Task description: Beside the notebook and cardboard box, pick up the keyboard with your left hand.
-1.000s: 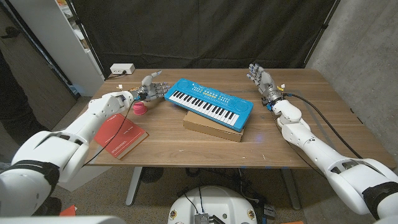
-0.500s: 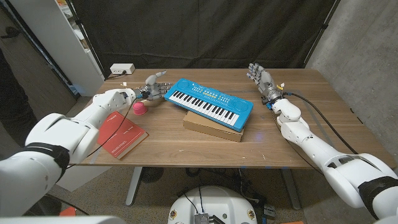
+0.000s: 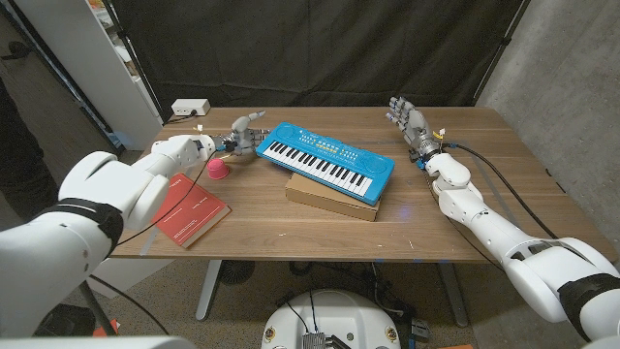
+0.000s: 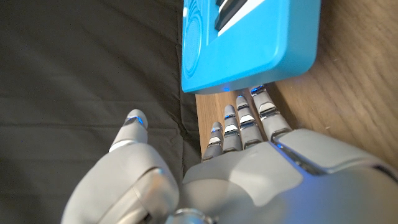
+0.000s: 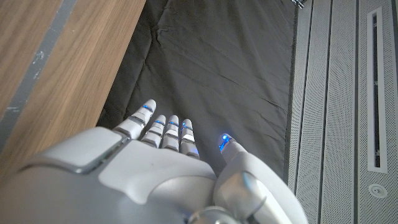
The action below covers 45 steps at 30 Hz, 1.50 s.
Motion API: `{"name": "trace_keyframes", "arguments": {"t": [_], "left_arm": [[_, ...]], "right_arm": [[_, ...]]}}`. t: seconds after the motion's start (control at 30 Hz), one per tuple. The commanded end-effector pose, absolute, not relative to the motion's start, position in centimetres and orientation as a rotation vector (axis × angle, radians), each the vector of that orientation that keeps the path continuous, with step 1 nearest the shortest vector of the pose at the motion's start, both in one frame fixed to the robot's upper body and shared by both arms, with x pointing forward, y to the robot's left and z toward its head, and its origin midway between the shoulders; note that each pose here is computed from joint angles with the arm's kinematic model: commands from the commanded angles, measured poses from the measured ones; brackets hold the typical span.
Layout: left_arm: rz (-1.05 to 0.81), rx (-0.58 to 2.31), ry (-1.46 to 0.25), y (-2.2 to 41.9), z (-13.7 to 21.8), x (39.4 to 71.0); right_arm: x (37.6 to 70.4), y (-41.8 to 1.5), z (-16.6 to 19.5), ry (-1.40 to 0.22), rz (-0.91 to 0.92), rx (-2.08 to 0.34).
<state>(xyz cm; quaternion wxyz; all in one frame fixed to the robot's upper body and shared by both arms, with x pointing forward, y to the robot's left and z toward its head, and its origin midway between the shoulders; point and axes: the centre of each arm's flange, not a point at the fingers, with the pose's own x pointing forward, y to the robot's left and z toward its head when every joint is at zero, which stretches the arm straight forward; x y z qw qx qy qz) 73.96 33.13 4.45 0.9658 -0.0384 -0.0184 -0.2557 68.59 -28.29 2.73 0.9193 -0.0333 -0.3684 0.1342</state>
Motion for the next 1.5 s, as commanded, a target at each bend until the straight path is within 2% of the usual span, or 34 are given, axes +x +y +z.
{"name": "trace_keyframes", "arguments": {"t": [0.03, 0.7, 1.5], "left_arm": [[-0.516, 0.007, -0.007, 31.5, 4.9, 74.4], [-0.580, 0.104, 0.044, 30.3, 5.0, 74.0], [-0.555, 0.234, 0.061, 29.1, 5.8, 74.4]], "right_arm": [[68.3, -28.9, 2.6, -0.768, 0.270, -0.064], [67.5, -29.3, 2.2, -0.784, 0.260, -0.061], [67.4, -29.9, 1.9, -0.786, 0.245, -0.055]]}}
